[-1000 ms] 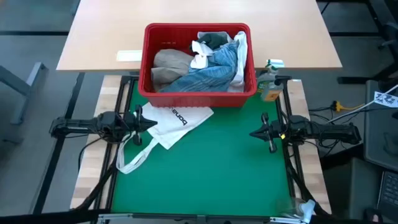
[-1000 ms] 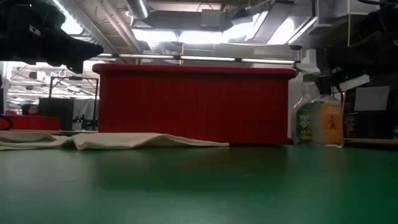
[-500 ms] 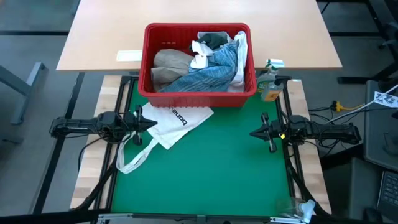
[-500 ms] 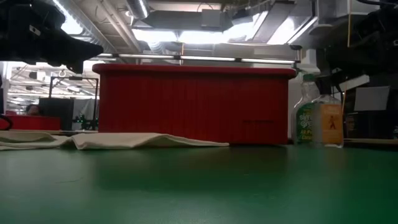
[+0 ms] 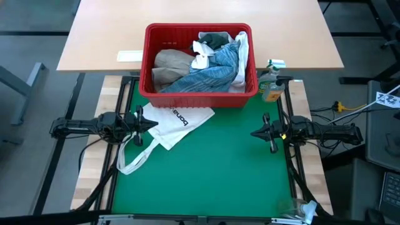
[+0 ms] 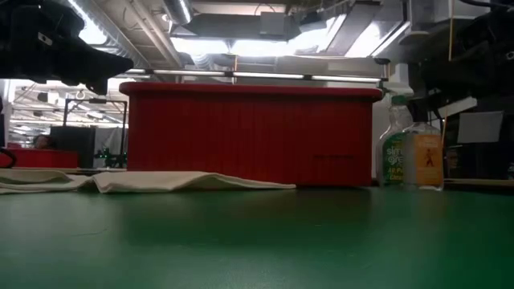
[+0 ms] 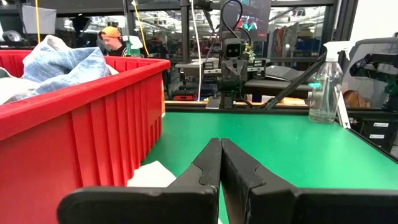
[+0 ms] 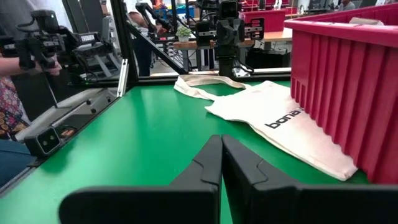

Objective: Fold Laundry from Bin
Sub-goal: Remove the blue polo shirt from the red bin

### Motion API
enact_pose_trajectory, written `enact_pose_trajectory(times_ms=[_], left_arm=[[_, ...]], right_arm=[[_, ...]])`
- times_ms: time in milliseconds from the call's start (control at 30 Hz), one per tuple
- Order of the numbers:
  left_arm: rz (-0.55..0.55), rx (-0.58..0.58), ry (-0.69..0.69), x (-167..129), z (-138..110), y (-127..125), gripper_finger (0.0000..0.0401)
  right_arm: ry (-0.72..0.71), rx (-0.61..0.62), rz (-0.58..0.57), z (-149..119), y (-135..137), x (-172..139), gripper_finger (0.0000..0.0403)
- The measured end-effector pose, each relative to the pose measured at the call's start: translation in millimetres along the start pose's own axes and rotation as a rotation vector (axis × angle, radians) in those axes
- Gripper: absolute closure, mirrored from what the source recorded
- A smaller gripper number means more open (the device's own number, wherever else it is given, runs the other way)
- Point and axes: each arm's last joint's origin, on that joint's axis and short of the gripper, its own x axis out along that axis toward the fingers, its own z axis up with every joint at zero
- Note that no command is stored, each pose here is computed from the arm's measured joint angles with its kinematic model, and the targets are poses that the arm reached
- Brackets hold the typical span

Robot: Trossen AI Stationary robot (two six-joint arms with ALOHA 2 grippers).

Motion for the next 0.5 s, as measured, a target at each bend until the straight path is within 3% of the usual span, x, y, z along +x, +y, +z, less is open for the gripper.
enact_pose_trajectory(times_ms=[100, 233, 367, 500], left_arm=[[0.0, 0.0, 0.0, 0.0, 0.0, 0.0, 0.0401], [0.0, 0.0, 0.0, 0.0, 0.0, 0.0, 0.0401], [0.0, 0.0, 0.0, 0.0, 0.0, 0.0, 0.0401], [0.01, -0.001, 0.001, 0.0, 0.0, 0.3, 0.0401]], right_arm=[[-0.022, 0.124, 0.01, 1.5, 0.3, 0.2, 0.0391], [-0.163, 0.31, 0.046, 15.5, 1.3, -1.2, 0.0391], [-0.32, 0.34, 0.069, 30.3, 2.0, -4.8, 0.0391], [-0.462, 0.345, 0.002, 41.3, 0.2, -9.4, 0.0391]])
